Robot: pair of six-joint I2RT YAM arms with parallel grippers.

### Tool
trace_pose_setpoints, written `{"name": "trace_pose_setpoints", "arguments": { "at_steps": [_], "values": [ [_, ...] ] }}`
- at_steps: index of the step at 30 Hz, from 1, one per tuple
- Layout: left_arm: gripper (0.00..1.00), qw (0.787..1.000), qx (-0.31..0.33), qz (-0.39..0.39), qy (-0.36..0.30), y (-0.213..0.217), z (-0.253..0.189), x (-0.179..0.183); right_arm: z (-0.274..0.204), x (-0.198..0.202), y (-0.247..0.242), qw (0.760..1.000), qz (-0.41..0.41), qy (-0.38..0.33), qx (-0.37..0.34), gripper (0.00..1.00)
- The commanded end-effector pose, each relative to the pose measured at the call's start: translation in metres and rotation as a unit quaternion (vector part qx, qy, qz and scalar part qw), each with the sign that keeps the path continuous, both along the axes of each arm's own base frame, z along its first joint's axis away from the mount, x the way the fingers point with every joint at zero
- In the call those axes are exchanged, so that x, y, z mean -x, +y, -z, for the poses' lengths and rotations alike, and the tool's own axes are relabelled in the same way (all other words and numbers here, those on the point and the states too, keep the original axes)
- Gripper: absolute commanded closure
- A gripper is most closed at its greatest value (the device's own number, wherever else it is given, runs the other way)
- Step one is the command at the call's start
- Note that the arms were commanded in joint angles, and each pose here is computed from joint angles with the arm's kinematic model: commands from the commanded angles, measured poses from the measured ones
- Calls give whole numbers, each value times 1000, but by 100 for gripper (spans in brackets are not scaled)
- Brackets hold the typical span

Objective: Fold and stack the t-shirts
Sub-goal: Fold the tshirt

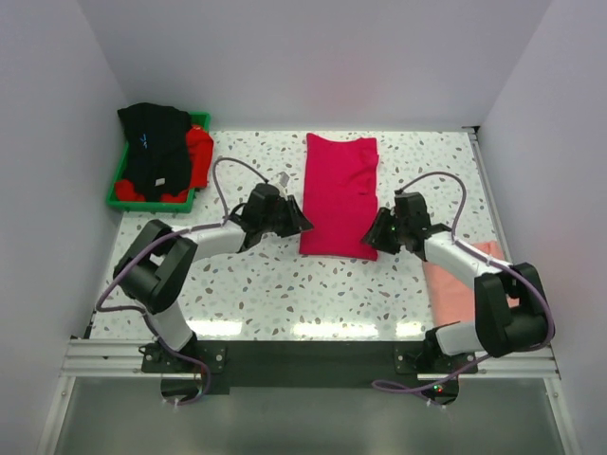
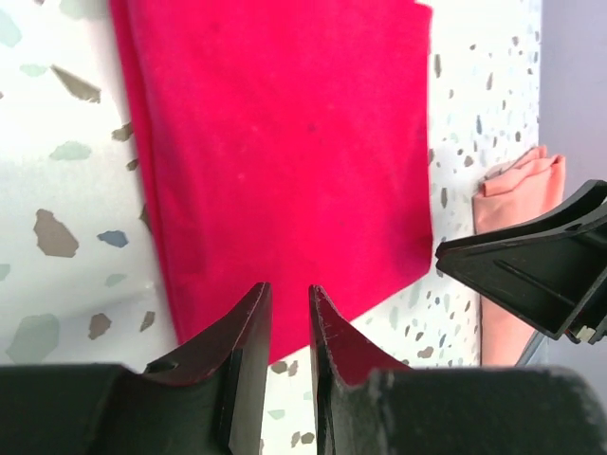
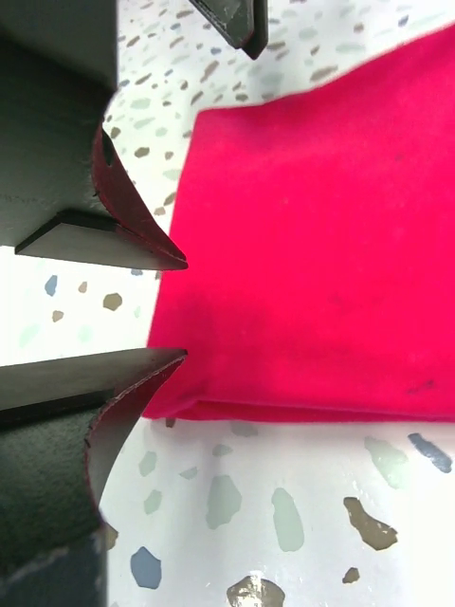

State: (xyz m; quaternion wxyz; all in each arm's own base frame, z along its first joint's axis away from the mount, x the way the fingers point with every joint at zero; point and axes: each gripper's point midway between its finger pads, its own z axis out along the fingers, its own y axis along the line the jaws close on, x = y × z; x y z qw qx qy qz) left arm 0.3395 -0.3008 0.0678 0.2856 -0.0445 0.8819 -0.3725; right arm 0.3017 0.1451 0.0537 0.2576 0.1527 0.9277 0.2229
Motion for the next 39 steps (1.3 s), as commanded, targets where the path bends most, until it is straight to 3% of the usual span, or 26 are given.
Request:
{"name": "trace_pose_setpoints", "arguments": {
  "at_steps": [1,5,10,17,27,33,39],
  "values": [
    [73,999,-11,21,-44,-17,-29,5,-29,-7,2,999,-7,-35,3,59],
    [73,998,-10,46,-43,-39,-23,20,-36,-7,11,999,-14,-46,-16,62],
    [75,997,-9,70,-12,-56,10,34,-11,-1,24,999,-28,-20,-20,66],
    [76,998,-30,49,34,-39,53,53,38,23,7,1000,-4,30,8,72],
    [74,999,-15,43,8,-27,22,61,16,35,-21,999,36,11,-6,72],
    [63,1000,-5,12,-8,-3,2,63,1,36,-35,999,45,4,-16,69],
    [41,1000,3,-14,-1,24,9,68,8,40,-31,999,39,10,-29,59]
  ]
}}
